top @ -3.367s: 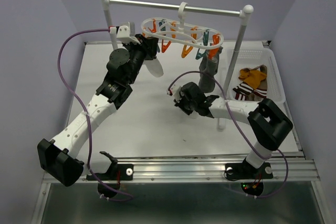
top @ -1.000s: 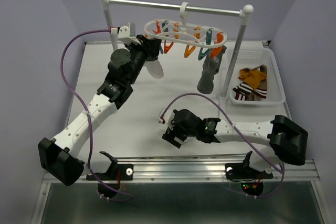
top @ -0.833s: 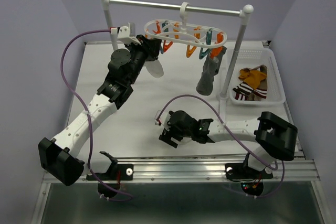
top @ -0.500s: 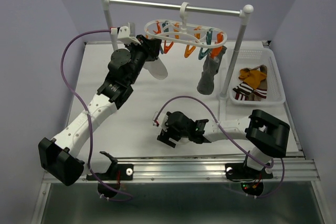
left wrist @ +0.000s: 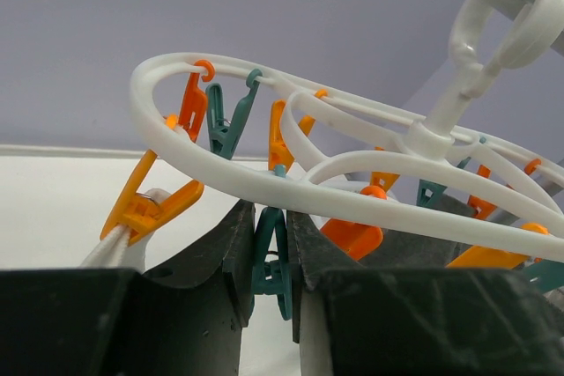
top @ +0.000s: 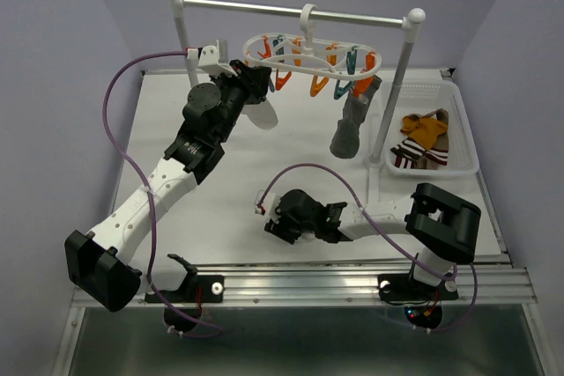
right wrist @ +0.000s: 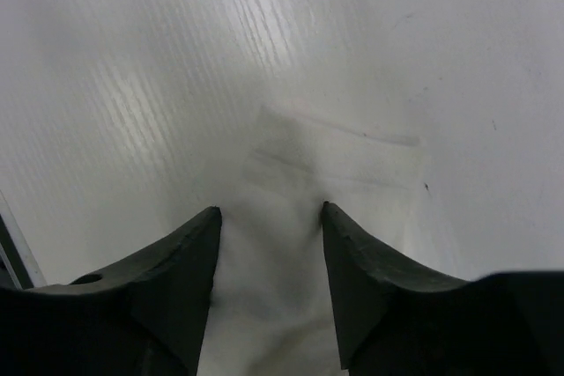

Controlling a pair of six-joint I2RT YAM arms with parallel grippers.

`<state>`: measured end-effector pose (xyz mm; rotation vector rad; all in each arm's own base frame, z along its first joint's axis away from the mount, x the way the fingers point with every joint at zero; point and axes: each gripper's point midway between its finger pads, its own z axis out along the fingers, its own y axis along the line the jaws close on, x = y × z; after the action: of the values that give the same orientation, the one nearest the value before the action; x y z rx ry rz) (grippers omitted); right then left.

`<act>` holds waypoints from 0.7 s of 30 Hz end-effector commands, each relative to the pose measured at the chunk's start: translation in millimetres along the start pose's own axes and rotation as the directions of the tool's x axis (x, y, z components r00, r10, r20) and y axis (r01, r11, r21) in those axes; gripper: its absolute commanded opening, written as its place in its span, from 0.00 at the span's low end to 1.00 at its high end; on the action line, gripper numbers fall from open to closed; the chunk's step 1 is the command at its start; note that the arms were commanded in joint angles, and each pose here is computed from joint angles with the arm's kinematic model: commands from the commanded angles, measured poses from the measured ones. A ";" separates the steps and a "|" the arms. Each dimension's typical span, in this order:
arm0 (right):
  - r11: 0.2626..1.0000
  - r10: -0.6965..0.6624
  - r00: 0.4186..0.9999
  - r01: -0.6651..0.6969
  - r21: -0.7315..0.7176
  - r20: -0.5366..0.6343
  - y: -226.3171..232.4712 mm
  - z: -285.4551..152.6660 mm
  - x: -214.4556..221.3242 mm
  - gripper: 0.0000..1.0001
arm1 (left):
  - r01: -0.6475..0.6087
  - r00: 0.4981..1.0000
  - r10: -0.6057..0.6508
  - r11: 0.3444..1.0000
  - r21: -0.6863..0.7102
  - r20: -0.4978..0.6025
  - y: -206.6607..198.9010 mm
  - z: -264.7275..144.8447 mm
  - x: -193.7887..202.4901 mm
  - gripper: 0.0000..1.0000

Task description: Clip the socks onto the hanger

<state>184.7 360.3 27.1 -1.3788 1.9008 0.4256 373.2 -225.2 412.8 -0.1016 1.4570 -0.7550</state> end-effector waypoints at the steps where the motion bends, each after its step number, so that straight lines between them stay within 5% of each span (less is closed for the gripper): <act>1: 0.999 -0.044 0.997 0.045 0.016 -0.070 -0.7 9.8 19.2 0.41 | 0.010 0.998 -0.010 1.000 0.004 0.058 -4.2 -1.0 -16.3 0.00; 7: 0.998 -0.046 0.997 0.048 0.028 -0.055 -2.6 12.8 16.3 0.14 | 0.009 0.998 -0.009 1.000 0.001 0.060 -4.0 -1.8 -17.5 0.00; 11: 0.999 -0.017 0.996 0.013 0.050 0.082 -10.2 6.9 -17.7 0.03 | 0.010 0.998 -0.010 1.000 0.002 0.056 -4.7 -1.9 -17.6 0.00; 21: 0.974 0.079 0.850 -0.178 0.143 0.521 -83.2 -72.5 -135.6 0.01 | 0.064 0.997 -0.064 0.998 -0.014 0.051 -6.4 -4.5 -22.5 0.00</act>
<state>236.8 357.9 97.7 -1.0965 1.7725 0.5029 373.5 -224.6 408.4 -0.1225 1.4761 -0.7581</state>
